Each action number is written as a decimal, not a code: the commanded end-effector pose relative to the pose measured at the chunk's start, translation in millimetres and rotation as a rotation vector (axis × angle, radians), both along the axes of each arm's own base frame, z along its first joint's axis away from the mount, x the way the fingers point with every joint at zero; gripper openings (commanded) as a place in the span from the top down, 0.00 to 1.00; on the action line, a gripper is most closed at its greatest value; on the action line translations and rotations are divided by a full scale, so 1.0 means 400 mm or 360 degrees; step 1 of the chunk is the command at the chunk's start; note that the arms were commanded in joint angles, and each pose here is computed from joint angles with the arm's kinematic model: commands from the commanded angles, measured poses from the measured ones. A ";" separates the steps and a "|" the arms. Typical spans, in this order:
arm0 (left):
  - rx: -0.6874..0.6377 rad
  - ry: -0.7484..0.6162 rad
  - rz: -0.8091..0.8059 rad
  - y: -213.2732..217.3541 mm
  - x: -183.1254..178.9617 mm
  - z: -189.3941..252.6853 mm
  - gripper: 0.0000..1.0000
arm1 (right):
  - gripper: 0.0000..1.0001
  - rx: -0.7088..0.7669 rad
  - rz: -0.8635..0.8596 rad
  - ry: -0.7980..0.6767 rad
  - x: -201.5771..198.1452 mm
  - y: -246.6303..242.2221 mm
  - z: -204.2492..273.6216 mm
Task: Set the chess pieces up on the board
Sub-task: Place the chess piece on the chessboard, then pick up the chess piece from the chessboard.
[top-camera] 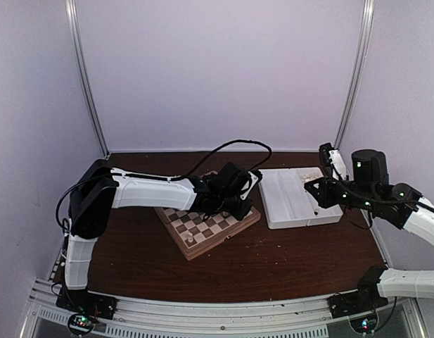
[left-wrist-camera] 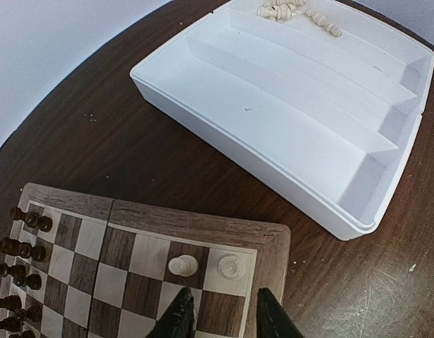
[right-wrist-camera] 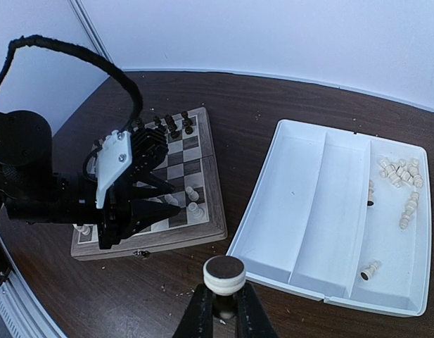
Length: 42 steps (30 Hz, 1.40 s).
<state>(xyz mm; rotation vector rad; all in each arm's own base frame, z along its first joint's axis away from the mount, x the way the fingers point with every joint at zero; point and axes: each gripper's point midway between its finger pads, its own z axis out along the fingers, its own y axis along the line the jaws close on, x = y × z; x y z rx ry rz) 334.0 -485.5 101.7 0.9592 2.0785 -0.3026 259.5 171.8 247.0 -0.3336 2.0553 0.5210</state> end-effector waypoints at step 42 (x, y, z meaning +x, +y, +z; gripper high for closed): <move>0.0481 0.0714 0.0160 0.424 -0.244 -0.031 0.42 | 0.99 0.0060 0.0156 0.0073 0.004 0.057 0.001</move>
